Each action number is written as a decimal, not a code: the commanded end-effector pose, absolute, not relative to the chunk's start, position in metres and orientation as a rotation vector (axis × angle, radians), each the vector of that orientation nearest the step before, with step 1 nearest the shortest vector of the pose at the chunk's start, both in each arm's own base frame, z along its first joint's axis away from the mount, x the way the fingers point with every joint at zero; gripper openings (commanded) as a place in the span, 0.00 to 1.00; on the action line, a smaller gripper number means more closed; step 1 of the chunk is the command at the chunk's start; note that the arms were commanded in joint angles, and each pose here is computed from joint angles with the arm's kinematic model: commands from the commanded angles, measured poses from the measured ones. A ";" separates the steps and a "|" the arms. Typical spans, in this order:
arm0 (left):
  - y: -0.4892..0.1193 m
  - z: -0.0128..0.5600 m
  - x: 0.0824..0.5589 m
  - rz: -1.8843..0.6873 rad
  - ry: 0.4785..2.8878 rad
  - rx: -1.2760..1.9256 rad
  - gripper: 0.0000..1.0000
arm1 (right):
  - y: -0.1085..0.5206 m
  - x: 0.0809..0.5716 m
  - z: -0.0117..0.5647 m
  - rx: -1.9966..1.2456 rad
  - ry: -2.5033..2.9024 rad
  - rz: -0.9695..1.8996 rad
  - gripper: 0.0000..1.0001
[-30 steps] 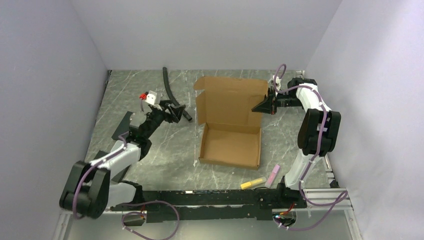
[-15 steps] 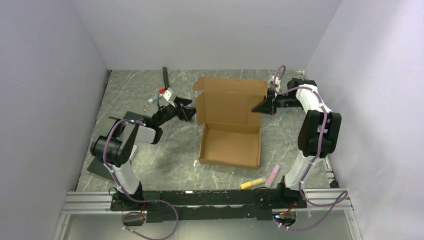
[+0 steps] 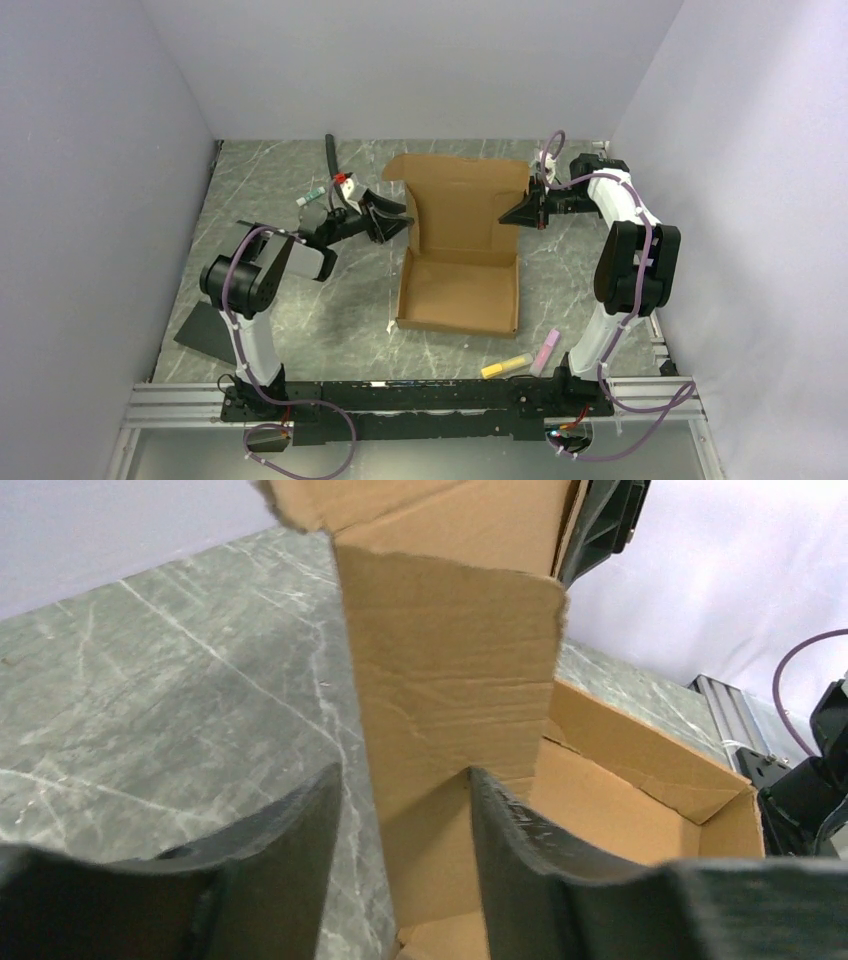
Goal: Fold the paper box
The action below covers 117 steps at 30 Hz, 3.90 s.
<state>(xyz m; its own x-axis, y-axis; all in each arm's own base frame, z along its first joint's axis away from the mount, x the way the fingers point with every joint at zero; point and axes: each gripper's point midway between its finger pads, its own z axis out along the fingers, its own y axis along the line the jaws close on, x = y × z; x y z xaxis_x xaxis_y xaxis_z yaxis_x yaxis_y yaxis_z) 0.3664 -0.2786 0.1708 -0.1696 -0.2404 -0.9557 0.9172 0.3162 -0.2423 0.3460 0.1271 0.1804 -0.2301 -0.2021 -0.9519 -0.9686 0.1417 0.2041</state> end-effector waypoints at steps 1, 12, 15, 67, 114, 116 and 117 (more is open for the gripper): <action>-0.293 0.182 0.373 -1.204 1.310 0.735 0.46 | 0.128 0.342 0.171 -1.273 1.617 1.081 0.00; -0.295 0.181 0.373 -1.236 1.300 0.713 0.00 | 0.126 0.346 0.166 -1.284 1.649 1.051 0.00; -0.291 0.183 0.373 -1.228 1.322 0.674 0.11 | 0.122 0.350 0.165 -1.279 1.680 1.015 0.00; -0.176 0.230 0.326 -0.845 1.727 0.155 0.76 | 0.112 0.372 0.292 -0.839 1.739 1.007 0.42; -0.031 0.072 0.530 -0.084 2.399 0.541 0.60 | 0.107 0.346 0.280 -0.812 1.668 1.024 0.22; -0.029 0.067 0.534 -0.094 2.417 0.536 0.59 | 0.107 0.346 0.280 -0.814 1.669 1.023 0.21; -0.028 0.065 0.536 -0.093 2.423 0.531 0.59 | 0.106 0.346 0.279 -0.813 1.671 1.023 0.22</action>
<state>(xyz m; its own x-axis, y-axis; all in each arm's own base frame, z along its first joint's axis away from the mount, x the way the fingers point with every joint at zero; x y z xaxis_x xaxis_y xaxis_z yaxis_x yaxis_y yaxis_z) 0.5269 -0.0254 0.0616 -0.7248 0.3180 -0.6112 0.3387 0.9370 0.0858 0.3469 0.1049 0.2734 -0.3297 -0.0546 -0.9425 -0.8503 0.4509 0.2713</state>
